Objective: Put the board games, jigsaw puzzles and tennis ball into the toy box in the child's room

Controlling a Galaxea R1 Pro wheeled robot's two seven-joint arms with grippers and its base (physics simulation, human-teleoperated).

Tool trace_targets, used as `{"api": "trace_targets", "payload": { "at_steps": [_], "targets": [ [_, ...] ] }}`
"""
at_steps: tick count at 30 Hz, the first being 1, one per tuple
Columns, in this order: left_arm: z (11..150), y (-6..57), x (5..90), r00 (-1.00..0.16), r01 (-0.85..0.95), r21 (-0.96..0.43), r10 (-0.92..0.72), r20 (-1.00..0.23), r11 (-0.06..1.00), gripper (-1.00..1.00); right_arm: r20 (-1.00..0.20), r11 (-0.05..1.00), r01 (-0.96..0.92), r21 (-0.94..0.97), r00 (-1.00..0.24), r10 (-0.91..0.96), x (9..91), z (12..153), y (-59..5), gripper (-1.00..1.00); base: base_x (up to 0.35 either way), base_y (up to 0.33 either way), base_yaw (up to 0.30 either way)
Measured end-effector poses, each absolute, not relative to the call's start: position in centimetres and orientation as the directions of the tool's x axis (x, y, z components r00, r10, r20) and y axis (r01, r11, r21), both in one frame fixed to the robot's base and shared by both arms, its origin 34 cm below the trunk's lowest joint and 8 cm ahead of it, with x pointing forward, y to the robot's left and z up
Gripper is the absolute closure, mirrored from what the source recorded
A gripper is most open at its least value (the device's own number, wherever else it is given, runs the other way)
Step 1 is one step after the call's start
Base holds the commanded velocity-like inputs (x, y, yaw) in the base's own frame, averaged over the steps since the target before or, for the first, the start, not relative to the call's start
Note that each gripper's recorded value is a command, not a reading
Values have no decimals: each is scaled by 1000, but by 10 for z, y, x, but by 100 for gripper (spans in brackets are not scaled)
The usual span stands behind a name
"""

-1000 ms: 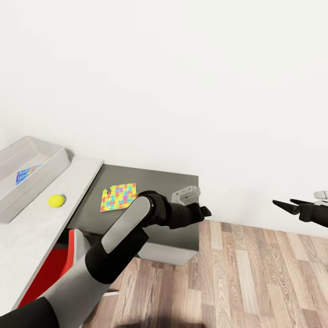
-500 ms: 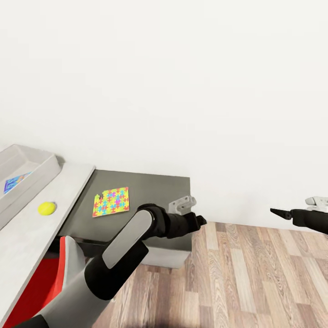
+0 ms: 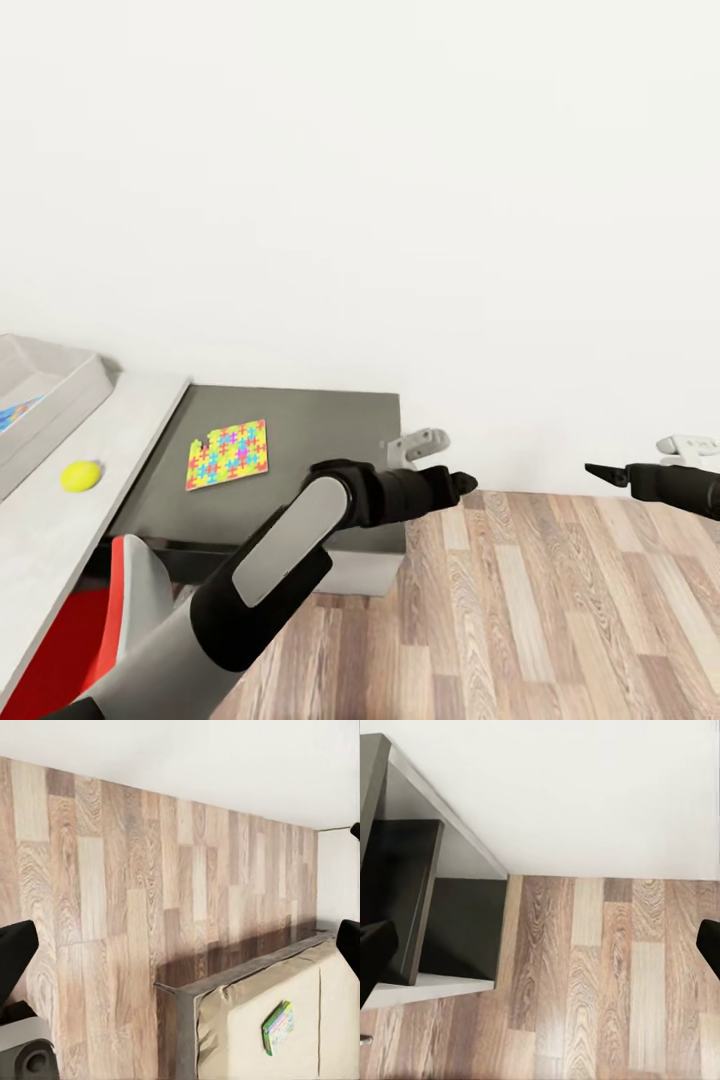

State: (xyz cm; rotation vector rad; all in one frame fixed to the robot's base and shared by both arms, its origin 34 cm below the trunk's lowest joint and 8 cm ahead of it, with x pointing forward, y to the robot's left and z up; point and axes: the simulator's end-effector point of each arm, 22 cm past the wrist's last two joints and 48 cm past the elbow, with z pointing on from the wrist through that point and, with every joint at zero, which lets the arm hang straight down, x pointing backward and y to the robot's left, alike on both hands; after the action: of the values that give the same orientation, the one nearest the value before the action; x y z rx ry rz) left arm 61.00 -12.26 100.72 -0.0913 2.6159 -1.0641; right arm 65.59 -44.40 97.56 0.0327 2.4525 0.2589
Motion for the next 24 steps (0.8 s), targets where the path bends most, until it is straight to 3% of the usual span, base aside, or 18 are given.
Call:
{"api": "trace_targets", "payload": {
  "at_steps": [10, 14, 24],
  "targets": [
    [1000, -118, 610, -929, 48, -666, -213, -304, 744, -100, -626, 980, -52, 191, -776, 81, 656, 982, -441, -100, 0, 0, -129],
    [967, -122, 606, -917, 90, -584, -162, -366, 807, -100, -602, 995, 9, 96, -796, 65, 655, 968, -460, -100, 0, 0, -126],
    [958, -131, 602, -917, 128, -618, -144, -371, 776, -100, -593, 997, 25, 71, -803, 62, 655, 963, -460, -100, 0, 0, -124]
  ]
}}
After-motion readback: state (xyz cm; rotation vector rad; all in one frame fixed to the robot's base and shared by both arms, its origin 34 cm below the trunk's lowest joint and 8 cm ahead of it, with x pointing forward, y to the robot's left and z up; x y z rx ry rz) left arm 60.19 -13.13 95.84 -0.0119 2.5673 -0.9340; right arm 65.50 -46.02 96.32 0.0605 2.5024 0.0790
